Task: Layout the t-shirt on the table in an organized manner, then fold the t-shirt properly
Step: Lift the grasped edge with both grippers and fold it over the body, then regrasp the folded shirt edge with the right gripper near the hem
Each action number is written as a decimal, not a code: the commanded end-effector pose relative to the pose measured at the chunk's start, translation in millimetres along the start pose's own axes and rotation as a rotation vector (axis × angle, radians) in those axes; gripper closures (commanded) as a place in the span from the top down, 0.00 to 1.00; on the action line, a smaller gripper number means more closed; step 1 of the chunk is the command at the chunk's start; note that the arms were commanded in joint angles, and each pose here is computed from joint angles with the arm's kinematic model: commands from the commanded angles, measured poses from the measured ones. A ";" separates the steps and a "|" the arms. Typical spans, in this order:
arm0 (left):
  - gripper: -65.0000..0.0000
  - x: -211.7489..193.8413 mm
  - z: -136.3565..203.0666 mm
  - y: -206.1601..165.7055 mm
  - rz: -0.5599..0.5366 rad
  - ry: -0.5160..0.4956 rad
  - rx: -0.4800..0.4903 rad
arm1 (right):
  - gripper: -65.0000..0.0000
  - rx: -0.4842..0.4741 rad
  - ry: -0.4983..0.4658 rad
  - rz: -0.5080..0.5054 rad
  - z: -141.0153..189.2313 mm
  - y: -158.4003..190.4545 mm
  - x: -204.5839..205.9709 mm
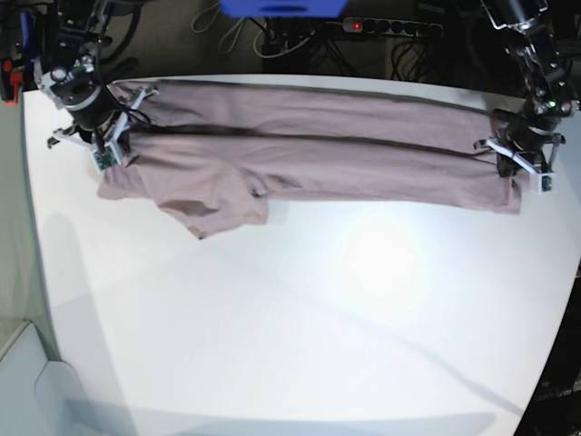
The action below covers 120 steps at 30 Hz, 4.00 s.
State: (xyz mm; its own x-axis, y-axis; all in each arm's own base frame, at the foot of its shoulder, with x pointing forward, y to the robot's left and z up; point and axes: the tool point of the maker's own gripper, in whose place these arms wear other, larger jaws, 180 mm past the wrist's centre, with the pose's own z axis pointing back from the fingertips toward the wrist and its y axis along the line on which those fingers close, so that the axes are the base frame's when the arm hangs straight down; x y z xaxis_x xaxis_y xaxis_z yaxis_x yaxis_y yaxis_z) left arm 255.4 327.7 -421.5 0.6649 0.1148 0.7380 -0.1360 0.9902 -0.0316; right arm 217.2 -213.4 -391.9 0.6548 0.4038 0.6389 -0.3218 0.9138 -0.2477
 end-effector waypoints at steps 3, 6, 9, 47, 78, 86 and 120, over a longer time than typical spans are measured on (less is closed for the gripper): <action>0.00 31.5 14.3 19.2 0.001 -0.100 0.057 | 0.00 -0.024 -0.034 0.003 2.3 -8.5 9.5; 0.00 37.6 24.3 25.2 -0.001 -0.088 0.085 | 0.00 -0.023 -0.034 0.001 2.2 -8.1 9.5; 0.00 40.5 27.0 25.1 -0.011 -0.068 0.090 | 0.00 -0.021 -0.034 -0.002 1.9 -7.1 9.2; 0.31 -74.4 4.6 19.8 0.152 0.265 0.046 | 0.47 -0.236 -0.009 0.134 27.4 -71.0 37.5; 0.49 -82.4 4.0 -7.6 0.103 0.288 -0.073 | 0.43 0.193 0.054 0.259 -77.9 85.2 121.2; 0.49 -82.7 4.1 -8.0 0.101 0.289 -0.076 | 0.00 0.116 0.016 0.277 -52.5 69.3 133.4; 0.49 -84.1 3.1 -9.3 0.100 0.289 -0.080 | 0.00 0.071 0.341 0.229 22.2 62.9 -5.8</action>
State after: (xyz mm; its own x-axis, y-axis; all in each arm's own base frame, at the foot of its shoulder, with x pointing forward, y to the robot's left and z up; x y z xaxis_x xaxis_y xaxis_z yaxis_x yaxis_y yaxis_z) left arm 241.7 322.7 -441.9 0.6775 0.2526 0.6908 -0.1697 0.9675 -0.1873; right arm 174.4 -155.5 -400.0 0.7487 0.5981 0.2858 -0.5331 0.7995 -0.2767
